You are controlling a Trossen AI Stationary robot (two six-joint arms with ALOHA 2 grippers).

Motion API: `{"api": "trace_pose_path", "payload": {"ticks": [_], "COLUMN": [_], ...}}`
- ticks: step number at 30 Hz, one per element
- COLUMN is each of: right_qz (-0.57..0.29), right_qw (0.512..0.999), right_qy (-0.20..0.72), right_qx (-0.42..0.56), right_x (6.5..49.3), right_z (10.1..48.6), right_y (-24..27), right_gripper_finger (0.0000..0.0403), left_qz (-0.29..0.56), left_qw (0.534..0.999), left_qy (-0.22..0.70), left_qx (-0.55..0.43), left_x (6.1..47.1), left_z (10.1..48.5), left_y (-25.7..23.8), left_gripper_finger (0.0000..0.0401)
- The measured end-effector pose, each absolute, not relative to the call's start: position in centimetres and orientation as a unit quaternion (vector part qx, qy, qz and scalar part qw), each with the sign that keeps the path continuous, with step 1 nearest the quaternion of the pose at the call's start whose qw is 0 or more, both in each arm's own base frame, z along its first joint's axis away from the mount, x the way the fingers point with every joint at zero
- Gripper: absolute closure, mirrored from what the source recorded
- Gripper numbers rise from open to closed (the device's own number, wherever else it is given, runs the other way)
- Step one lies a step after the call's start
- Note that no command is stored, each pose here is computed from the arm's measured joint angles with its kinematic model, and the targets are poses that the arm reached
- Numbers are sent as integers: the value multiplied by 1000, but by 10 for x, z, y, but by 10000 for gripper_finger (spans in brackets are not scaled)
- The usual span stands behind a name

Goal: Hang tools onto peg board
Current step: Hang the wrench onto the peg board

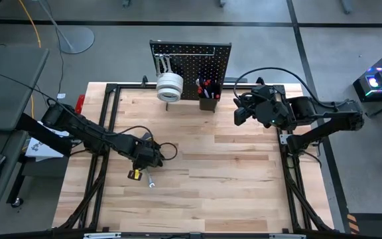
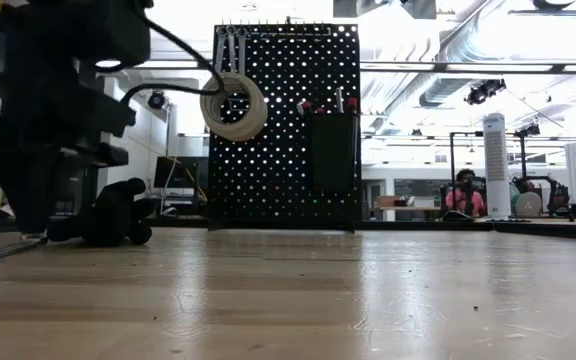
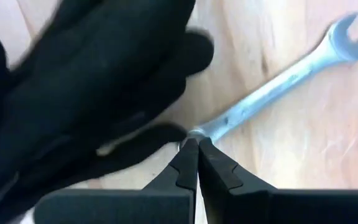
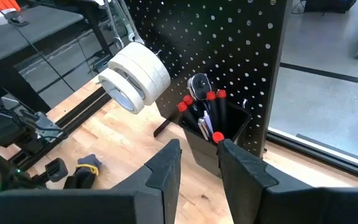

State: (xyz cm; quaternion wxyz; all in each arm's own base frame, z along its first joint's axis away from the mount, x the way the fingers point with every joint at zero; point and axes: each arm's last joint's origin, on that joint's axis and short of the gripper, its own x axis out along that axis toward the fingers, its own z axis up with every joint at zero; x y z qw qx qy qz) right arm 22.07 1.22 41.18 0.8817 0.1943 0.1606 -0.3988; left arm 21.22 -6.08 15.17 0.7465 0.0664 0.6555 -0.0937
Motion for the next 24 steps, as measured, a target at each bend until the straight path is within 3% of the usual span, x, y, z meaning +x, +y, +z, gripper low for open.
{"api": "trace_pose_path", "payload": {"ticks": [14,24], "right_qz": [-399,-365], "right_qw": [881,886], "right_qy": [163,198], "right_qx": [193,205], "right_x": [220,220], "right_z": [411,408], "right_y": [12,14], "right_gripper_finger": [300,300], "left_qz": [-59,39], "left_qw": [755,748], "left_qy": [649,650], "left_qx": [76,-129], "left_x": [212,230], "left_z": [144,118], "left_y": [-58,-78], "left_gripper_finger": [401,401]}}
